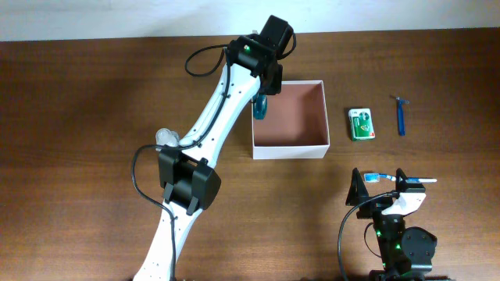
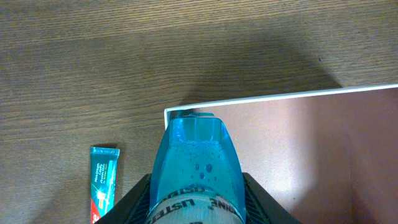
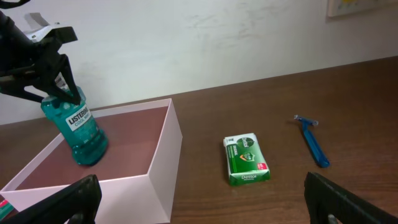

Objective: Pack container
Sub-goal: 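Lower the Listerine bottle into the box's back-left corner and release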

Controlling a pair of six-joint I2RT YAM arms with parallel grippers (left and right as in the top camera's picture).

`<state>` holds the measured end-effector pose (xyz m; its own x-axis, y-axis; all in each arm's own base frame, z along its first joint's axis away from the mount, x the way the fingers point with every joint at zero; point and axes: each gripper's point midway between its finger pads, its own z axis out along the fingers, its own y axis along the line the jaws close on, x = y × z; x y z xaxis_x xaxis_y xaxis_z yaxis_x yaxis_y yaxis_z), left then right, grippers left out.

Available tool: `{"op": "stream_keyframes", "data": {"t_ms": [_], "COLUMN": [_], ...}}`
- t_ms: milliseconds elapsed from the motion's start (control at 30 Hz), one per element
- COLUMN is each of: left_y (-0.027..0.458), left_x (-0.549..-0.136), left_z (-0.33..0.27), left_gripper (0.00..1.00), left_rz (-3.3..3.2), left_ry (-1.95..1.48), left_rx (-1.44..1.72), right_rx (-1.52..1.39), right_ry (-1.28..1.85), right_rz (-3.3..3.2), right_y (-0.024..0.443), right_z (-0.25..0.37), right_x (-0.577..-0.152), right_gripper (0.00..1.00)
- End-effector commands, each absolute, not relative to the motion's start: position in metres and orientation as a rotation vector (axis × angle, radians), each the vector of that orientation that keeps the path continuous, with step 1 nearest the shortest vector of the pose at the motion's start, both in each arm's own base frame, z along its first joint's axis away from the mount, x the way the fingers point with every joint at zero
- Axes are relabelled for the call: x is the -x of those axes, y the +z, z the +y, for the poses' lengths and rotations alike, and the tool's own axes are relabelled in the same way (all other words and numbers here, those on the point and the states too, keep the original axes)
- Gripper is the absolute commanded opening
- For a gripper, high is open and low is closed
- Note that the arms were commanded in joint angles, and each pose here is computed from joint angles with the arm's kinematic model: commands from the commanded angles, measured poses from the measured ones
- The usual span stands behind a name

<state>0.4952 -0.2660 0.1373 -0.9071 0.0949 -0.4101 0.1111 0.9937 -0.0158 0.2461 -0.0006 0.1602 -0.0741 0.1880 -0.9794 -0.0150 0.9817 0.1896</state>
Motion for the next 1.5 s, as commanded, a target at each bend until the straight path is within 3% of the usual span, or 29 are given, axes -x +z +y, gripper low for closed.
{"op": "stream_keyframes", "data": {"t_ms": [0, 1000, 1100, 1333, 1467], "left_y": [0.138, 0.125, 0.125, 0.125, 0.125], "left_x": [-0.501, -0.498, -0.498, -0.498, -0.498], "left_z": [-0.261, -0.265, -0.265, -0.265, -0.265], "left_gripper": [0.27, 0.27, 0.4, 0.39, 0.5], "left_rz": [2.701, 2.731, 2.731, 2.731, 2.731], "left_ry": [-0.035, -0.06, -0.059, -0.059, -0.059], "left_rx": [-0.132, -0.144, -0.145, -0.145, -0.145], "right_rx": [-0.136, -0.136, -0.136, -0.136, -0.136], "right_ry": [0.172, 0.172, 0.172, 0.172, 0.172], "right_rz": [1.636, 1.636, 1.636, 1.636, 1.636], "right_y": [0.158, 0.158, 0.158, 0.158, 0.158], "right_z": [0.0, 0.0, 0.0, 0.0, 0.0], "right_x": [-0.246, -0.246, -0.246, -0.246, -0.246], "right_gripper": [0.99, 0.99, 0.99, 0.99, 0.99]}}
